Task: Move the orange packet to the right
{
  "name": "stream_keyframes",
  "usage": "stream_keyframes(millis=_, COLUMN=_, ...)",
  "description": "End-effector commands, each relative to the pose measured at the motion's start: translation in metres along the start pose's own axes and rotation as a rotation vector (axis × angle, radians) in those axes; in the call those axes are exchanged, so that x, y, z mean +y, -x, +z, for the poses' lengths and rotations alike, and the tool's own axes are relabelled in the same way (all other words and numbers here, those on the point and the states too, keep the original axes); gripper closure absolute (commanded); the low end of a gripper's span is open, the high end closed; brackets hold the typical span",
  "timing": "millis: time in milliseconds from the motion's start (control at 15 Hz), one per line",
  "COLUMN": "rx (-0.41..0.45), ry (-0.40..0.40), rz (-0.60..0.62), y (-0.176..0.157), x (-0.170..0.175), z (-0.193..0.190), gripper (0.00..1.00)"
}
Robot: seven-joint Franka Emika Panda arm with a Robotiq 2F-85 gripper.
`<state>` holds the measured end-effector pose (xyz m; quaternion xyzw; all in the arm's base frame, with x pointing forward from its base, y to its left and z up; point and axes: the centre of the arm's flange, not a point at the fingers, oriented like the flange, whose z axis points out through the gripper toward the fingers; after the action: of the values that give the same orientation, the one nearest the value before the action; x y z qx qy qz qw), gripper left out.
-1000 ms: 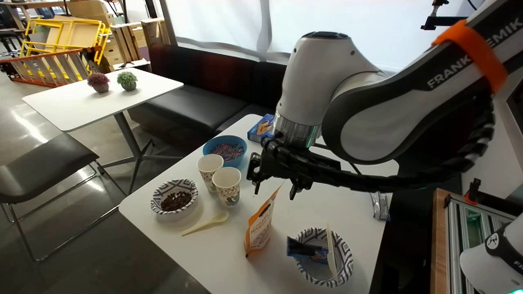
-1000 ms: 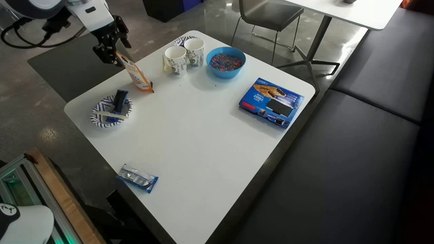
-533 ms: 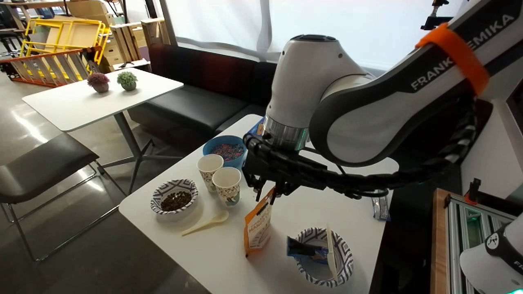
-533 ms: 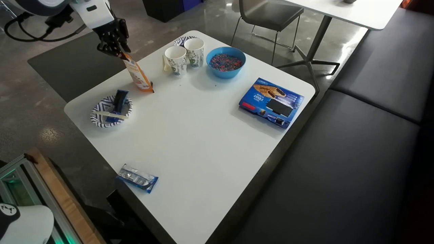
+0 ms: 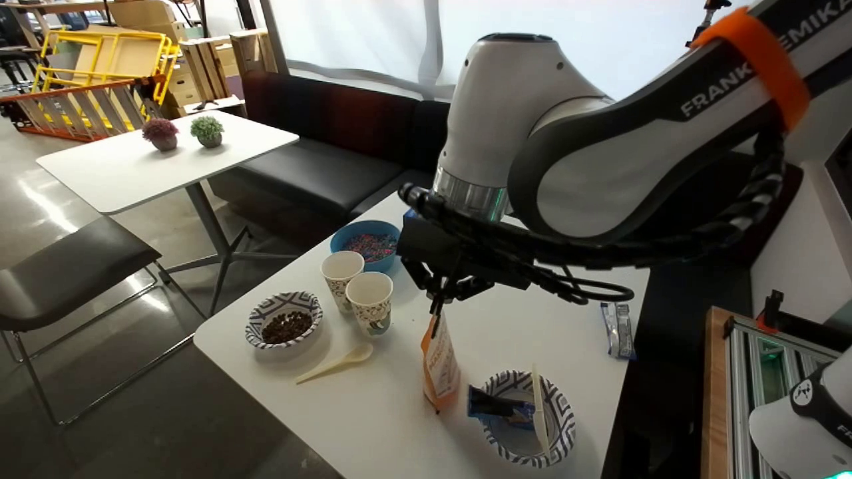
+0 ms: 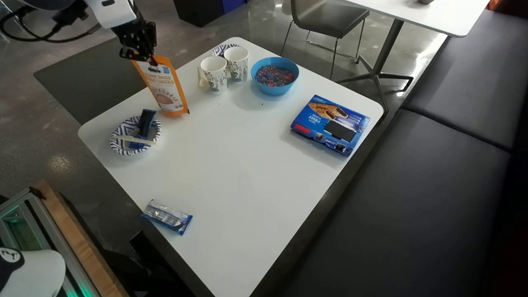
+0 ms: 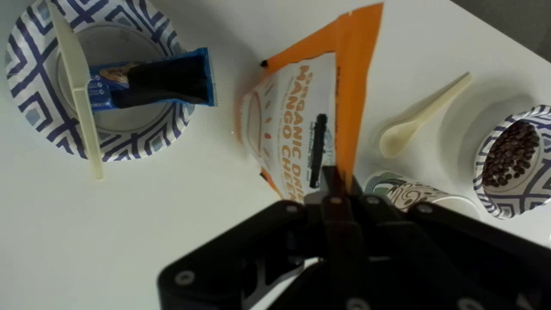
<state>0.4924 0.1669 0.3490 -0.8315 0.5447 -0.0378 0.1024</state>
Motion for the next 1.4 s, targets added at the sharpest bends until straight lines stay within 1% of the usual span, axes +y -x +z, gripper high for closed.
stream_keyframes(millis=0, rx=0.015, ry=0.012, rz=0.093, y=-0.011, x=0.015, z=-0.050, gripper=1.00)
stream_keyframes(millis=133, rx=0.019, ry=-0.005, rz=0.154, y=-0.025, x=0.023, z=-0.076, gripper=1.00)
stream_keyframes(millis=267, rx=0.044, ry=-0.048, rz=0.225, y=-0.043, x=0.033, z=-0.103, gripper=1.00)
stream_keyframes(millis=333, rx=0.068, ry=-0.075, rz=0.278, y=-0.054, x=0.039, z=-0.116, gripper=1.00)
stream_keyframes(millis=467, rx=0.087, ry=-0.124, rz=0.371, y=-0.074, x=0.050, z=-0.138, gripper=1.00)
stream_keyframes(millis=667, rx=0.094, ry=-0.190, rz=0.490, y=-0.103, x=0.077, z=-0.166, gripper=1.00)
stream_keyframes(millis=933, rx=0.080, ry=-0.257, rz=0.637, y=-0.150, x=0.124, z=-0.190, gripper=1.00)
stream_keyframes(millis=1267, rx=0.076, ry=-0.324, rz=0.813, y=-0.217, x=0.180, z=-0.203, gripper=1.00)
stream_keyframes(millis=1333, rx=0.087, ry=-0.285, rz=0.764, y=-0.205, x=0.158, z=-0.201, gripper=1.00)
